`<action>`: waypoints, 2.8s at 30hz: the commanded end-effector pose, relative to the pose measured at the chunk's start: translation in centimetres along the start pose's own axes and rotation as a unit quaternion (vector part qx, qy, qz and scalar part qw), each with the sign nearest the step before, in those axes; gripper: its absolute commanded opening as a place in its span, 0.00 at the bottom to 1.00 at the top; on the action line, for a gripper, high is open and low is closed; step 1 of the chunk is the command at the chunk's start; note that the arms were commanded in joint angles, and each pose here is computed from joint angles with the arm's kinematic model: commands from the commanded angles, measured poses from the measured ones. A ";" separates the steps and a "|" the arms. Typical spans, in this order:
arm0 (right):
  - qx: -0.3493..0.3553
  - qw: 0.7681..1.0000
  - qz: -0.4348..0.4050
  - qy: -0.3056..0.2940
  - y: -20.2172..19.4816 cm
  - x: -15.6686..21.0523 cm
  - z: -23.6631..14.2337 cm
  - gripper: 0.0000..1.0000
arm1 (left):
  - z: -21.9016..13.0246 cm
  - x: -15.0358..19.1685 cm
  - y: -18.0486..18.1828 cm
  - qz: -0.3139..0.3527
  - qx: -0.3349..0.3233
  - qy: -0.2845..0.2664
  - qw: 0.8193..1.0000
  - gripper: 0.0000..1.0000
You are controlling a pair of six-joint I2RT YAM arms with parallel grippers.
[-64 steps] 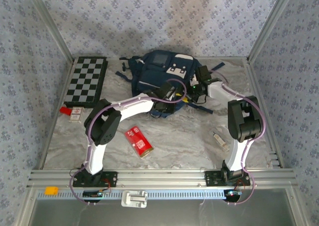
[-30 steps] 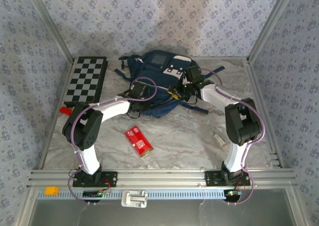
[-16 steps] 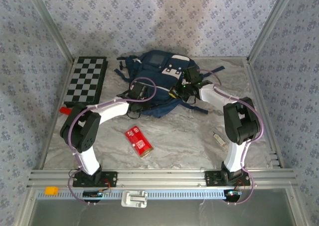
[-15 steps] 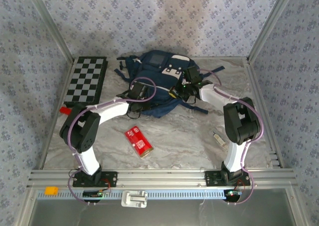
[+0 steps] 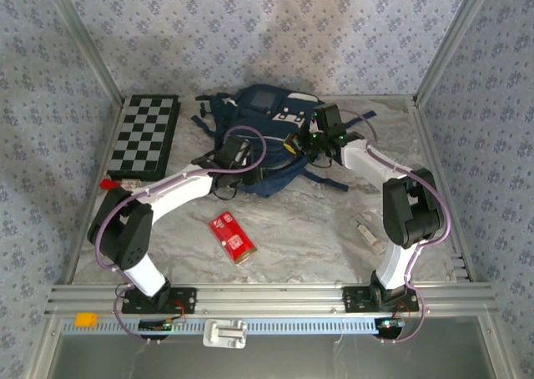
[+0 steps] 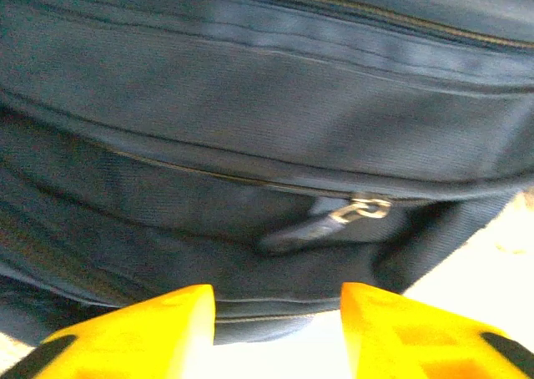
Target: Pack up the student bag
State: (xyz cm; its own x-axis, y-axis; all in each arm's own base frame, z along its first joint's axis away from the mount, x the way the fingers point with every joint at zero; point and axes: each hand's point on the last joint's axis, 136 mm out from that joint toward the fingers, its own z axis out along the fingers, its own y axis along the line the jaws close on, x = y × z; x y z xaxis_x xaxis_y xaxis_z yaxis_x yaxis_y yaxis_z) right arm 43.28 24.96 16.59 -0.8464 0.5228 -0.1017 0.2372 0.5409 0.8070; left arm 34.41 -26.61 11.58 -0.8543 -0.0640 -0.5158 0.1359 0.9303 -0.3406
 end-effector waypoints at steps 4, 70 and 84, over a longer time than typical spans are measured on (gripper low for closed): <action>-0.057 0.998 -0.019 -0.037 4.4 -2.2 -2.0 0.00 | 1.0 -1.6 -1.8 0.067 -0.006 -0.011 0.998 0.50; -0.011 0.995 0.096 0.017 -2.2 2.8 3.6 0.60 | 2.2 -3.9 -3.5 0.108 0.044 -0.014 0.993 0.00; -0.007 0.995 0.081 -0.054 -2.2 -1.9 2.3 0.08 | 2.3 -2.4 -2.3 0.125 0.023 0.007 0.992 0.00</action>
State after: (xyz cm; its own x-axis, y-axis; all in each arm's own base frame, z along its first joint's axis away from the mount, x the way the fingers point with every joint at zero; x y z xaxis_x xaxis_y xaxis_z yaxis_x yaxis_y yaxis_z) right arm 41.75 25.94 10.14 -0.7788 0.6209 0.0893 0.4531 0.4584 0.7646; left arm 37.26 -29.17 10.36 -0.8193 0.1548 -0.5521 0.3419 0.9049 -0.2535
